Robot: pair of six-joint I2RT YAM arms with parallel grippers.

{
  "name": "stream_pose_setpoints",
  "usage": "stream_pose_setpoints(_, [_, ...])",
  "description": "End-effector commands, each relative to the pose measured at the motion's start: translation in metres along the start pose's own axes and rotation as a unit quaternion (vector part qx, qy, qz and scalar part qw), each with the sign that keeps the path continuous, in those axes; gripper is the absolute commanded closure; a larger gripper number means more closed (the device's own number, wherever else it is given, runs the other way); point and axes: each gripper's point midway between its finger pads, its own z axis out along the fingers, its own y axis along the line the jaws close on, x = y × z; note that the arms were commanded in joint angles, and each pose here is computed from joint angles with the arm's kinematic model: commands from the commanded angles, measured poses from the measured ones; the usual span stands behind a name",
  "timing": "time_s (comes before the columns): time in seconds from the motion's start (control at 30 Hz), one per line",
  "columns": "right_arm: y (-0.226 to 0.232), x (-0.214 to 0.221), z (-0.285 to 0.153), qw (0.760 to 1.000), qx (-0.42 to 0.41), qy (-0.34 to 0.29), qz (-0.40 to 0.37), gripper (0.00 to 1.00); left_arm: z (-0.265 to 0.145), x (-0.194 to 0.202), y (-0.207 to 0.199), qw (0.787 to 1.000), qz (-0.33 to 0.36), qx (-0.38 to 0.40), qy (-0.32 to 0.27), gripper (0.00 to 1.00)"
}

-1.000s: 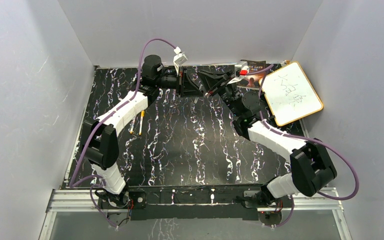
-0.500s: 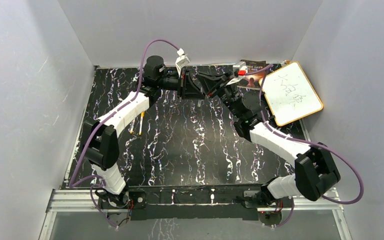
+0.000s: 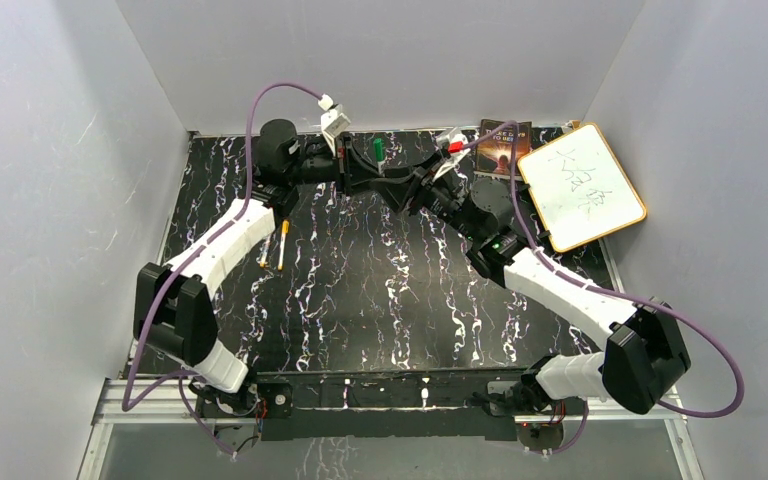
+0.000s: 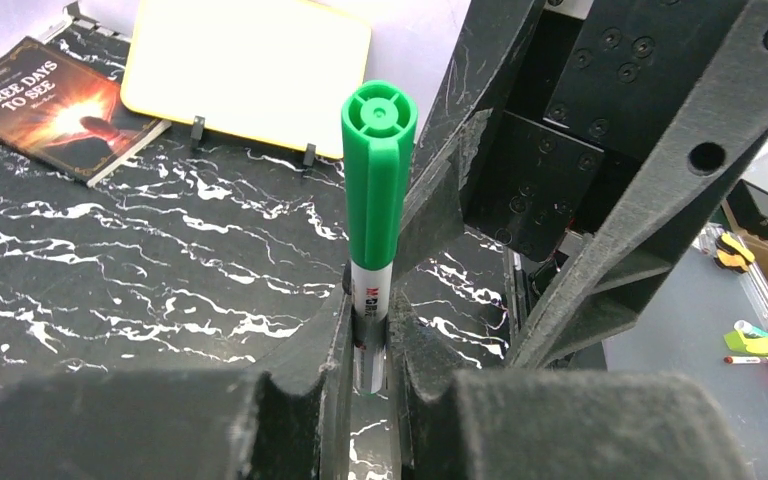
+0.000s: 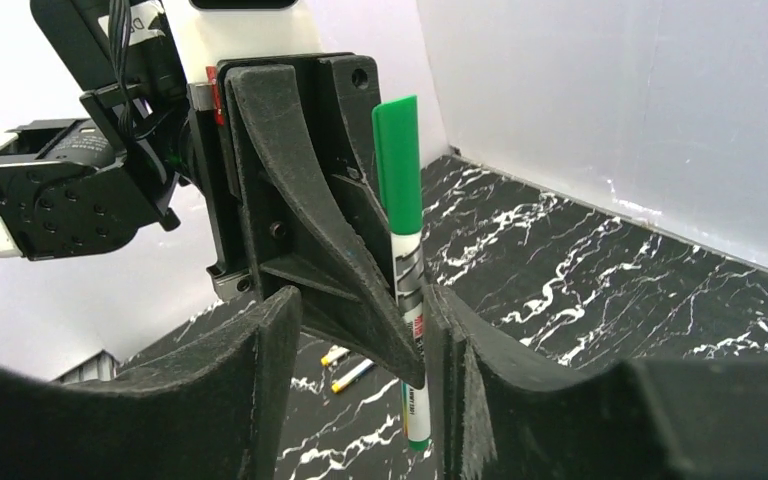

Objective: Insert the pens into the pen caps

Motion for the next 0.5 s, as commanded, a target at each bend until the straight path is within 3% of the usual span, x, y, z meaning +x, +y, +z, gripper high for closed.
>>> stream_pose_setpoints(0.0, [0.049,0.067,-0.019,0.983,-0.088,0.148,0.062,0.54,-0.002,-0.042,-0.011,0.992,0.1,-0.04,-0.058,1.0])
stream_pose_setpoints(0.17, [0.039,0.051,-0.021,0.989,-0.058,0.125,0.046,0.52,-0.009,-0.007,0.006,0.994,0.074,-0.082,-0.015,1.0])
stream_pose_setpoints(0.27, [0.006,0.04,-0.03,0.994,0.028,0.094,0.042,0.52,-0.02,0.028,0.041,0.987,0.013,-0.158,0.022,1.0])
stream_pose_setpoints(0.37, [-0.043,0.037,-0.044,0.987,0.131,0.077,0.056,0.52,-0.04,0.079,0.088,0.962,-0.075,-0.249,0.078,1.0])
stream_pose_setpoints(0.47, [-0.071,0.036,-0.06,0.98,0.174,0.061,0.08,0.53,-0.06,0.123,0.115,0.928,-0.121,-0.32,0.148,1.0])
